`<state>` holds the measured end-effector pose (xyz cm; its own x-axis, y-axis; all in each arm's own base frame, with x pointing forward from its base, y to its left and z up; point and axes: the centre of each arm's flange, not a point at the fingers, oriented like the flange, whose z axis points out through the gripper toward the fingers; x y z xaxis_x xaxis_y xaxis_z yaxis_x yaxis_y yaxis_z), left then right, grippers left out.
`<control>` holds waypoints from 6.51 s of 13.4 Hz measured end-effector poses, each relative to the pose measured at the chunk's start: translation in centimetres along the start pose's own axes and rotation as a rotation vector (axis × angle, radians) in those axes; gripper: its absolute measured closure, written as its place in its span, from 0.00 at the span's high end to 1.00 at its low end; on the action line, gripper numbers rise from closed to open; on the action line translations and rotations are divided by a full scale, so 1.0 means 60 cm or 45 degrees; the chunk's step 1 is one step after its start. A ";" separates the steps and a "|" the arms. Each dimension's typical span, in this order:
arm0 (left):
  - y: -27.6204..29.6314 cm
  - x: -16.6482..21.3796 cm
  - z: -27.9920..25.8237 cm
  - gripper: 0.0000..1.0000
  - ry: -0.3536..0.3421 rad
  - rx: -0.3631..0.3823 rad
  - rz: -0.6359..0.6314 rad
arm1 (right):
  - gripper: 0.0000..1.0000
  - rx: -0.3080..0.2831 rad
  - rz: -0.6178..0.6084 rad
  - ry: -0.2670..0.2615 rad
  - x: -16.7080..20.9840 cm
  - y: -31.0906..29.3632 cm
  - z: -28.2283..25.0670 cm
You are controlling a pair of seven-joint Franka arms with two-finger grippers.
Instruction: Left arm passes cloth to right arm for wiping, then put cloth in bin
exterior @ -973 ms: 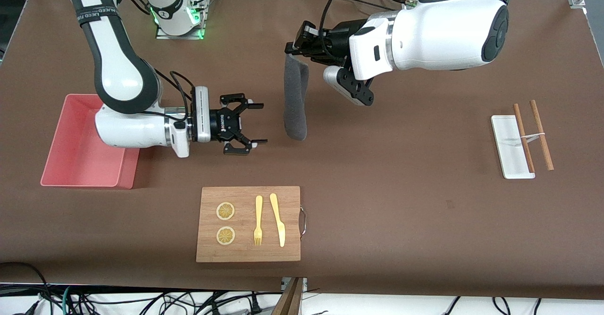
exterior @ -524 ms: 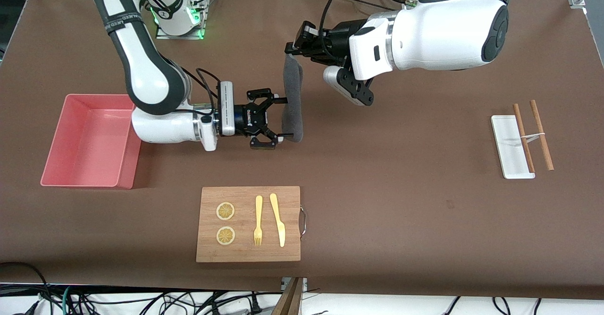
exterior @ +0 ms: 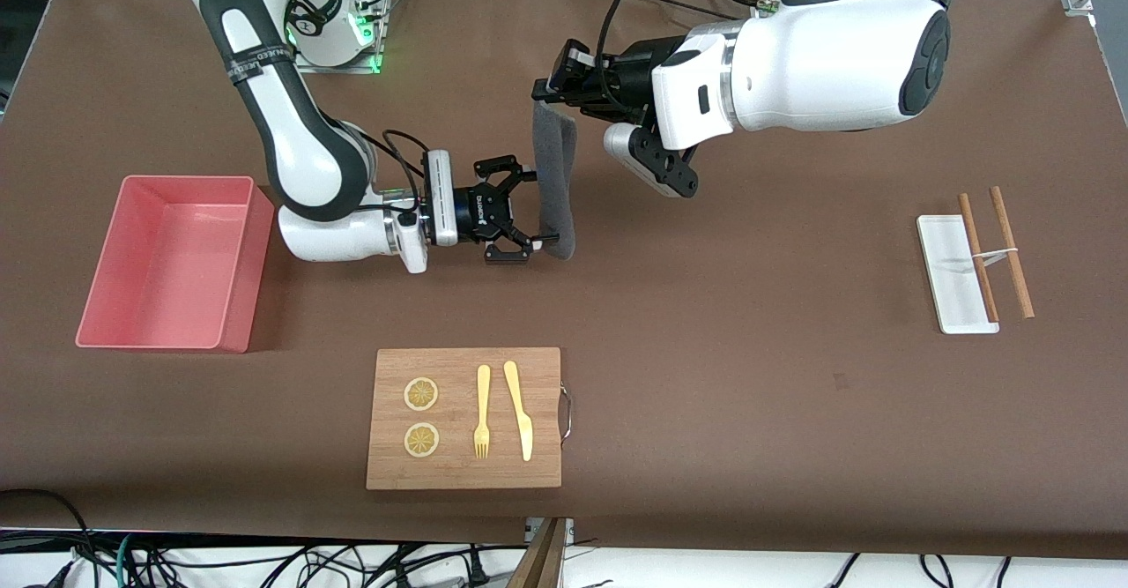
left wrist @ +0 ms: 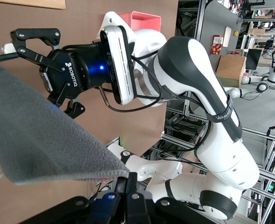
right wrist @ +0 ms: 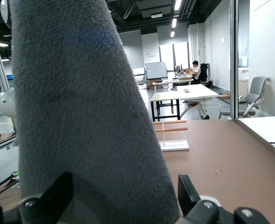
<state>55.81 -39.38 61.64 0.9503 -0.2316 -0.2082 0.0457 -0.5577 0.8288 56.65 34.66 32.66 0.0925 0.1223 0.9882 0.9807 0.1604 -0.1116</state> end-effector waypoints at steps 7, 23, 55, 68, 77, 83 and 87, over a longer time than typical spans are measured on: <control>0.000 0.000 0.000 0.02 -0.001 0.000 -0.001 | 0.67 -0.015 -0.002 0.036 0.002 -0.007 0.025; -0.084 0.024 -0.038 1.00 0.066 0.413 0.013 | 0.02 -0.189 -0.139 0.015 0.053 0.037 -0.109; -0.323 -0.101 -0.386 1.00 0.327 1.296 -0.137 | 0.02 -1.273 1.642 -1.473 -0.032 -0.036 -0.379; -0.324 -0.105 -0.384 1.00 0.303 1.298 -0.148 | 0.02 -1.571 1.691 -1.381 -0.220 -0.007 -0.198; -0.314 -0.107 -0.391 1.00 0.321 1.297 -0.138 | 0.02 -1.634 1.991 -1.056 -0.110 -0.060 0.188; -0.316 -0.104 -0.393 1.00 0.322 1.296 -0.142 | 0.02 -1.740 2.113 -1.085 -0.103 -0.021 0.119; -0.328 -0.074 -0.406 1.00 0.332 1.284 -0.153 | 0.02 -1.749 2.153 -1.154 -0.158 0.011 -0.015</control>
<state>58.18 -7.99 58.90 0.9989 -0.0184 -0.0423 -0.0198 -0.9993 -0.0324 56.55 32.75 23.31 0.9344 -0.3067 -0.1811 -0.3079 -0.9512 0.0223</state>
